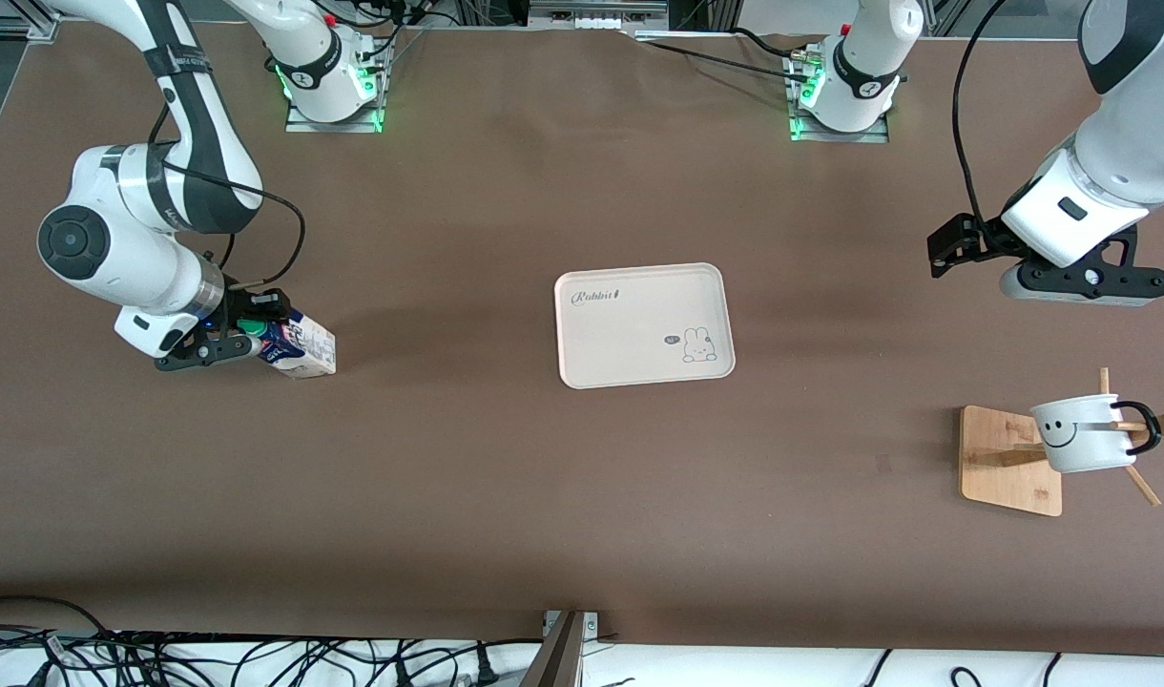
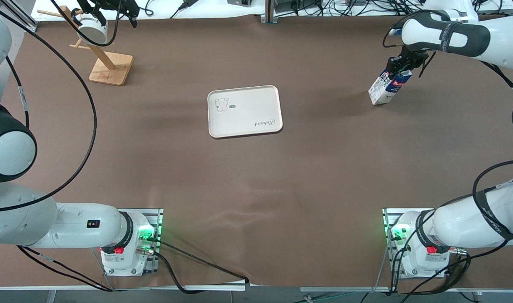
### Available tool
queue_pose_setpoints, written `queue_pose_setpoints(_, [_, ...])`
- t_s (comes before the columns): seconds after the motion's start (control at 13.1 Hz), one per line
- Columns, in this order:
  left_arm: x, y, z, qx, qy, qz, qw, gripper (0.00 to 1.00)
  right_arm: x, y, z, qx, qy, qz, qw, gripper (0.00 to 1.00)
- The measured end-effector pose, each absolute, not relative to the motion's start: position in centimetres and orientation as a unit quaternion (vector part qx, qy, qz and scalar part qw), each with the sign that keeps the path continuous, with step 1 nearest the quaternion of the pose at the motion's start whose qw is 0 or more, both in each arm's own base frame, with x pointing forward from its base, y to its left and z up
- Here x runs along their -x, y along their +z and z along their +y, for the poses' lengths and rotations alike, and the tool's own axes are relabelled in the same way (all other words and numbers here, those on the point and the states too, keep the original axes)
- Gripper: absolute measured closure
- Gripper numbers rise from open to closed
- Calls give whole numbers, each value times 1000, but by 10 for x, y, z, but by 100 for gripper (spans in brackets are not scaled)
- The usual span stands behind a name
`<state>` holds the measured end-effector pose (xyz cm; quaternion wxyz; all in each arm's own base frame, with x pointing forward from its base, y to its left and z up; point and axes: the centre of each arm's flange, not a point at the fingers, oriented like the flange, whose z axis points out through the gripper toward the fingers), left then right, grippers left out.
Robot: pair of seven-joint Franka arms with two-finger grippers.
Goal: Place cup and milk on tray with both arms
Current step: 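Reach the right gripper to the milk carton and grasp it, then lift the milk carton with the right gripper and carry it over the tray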
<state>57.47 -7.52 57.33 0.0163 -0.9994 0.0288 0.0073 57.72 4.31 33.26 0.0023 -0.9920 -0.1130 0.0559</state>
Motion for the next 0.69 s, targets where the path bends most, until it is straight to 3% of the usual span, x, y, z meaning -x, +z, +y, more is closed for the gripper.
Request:
queue_pose_setpoints(0.38, [-575,573,-75,999,7,29,16,0,-579,352,70,991,62,-117,5,44])
queue_pose_setpoints(0.69, [-575,573,-75,999,7,29,16,0,-579,353,70,991,62,-116,5,54])
